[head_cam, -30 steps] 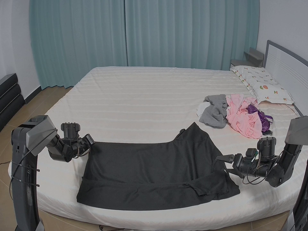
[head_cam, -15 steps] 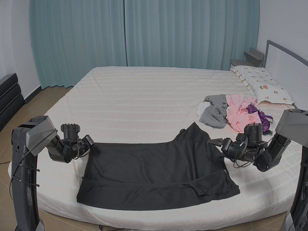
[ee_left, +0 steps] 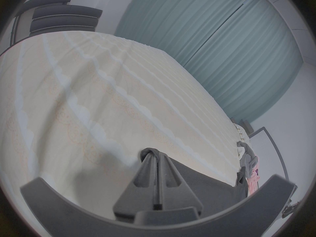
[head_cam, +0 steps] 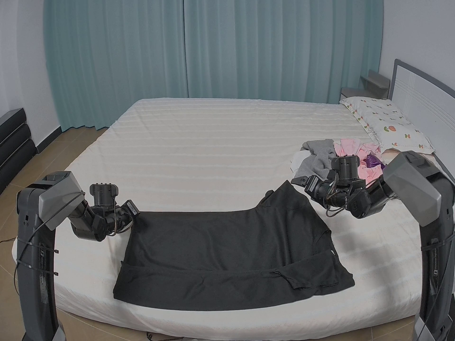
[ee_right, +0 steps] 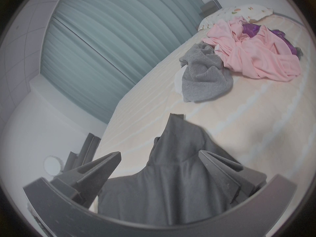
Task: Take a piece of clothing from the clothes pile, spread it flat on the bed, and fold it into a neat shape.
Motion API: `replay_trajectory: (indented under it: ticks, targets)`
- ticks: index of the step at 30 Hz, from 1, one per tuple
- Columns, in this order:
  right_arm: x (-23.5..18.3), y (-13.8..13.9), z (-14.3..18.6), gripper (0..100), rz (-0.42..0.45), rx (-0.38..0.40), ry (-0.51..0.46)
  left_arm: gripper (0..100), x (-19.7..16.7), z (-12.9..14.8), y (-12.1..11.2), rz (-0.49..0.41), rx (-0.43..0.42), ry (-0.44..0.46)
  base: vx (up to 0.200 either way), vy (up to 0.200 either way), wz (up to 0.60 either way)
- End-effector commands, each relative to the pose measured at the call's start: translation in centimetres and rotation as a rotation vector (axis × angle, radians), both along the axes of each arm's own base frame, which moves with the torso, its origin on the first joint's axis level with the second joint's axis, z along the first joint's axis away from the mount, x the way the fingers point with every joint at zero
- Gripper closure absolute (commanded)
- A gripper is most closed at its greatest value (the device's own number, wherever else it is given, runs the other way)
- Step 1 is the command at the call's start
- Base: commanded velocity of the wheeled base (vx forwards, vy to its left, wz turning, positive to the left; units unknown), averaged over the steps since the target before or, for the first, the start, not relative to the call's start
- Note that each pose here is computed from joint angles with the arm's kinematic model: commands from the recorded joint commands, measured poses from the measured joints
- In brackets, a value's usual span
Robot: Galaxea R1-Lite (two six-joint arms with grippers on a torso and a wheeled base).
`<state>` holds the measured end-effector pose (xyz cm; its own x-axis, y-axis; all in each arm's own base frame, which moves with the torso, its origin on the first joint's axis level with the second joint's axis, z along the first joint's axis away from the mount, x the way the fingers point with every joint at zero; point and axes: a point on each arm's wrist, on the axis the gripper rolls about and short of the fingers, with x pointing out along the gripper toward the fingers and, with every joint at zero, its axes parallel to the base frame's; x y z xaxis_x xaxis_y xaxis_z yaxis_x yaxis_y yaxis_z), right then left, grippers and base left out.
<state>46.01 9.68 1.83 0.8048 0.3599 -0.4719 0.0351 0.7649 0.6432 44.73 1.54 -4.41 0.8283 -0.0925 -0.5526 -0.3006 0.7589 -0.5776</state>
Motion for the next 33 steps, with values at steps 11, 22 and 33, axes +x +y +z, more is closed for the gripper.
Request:
replay_trajectory:
  ticks: [11,22,33]
  targets:
    - [5.3,0.0,-5.6,0,-0.089,-0.102,0.028,100,0.0,0.1,0.0,0.001,-0.001,-0.002,0.0,0.0,0.0]
    - [5.9,-0.3,-6.3,0,-0.101,-0.1,0.023,100,0.0,0.1,0.0,0.001,-0.001,-0.002,0.0,0.0,0.0]
    - [5.9,-1.0,-6.2,100,-0.115,-0.098,0.034,100,0.1,0.1,0.1,0.002,-0.001,-0.005,0.0,0.0,0.0]
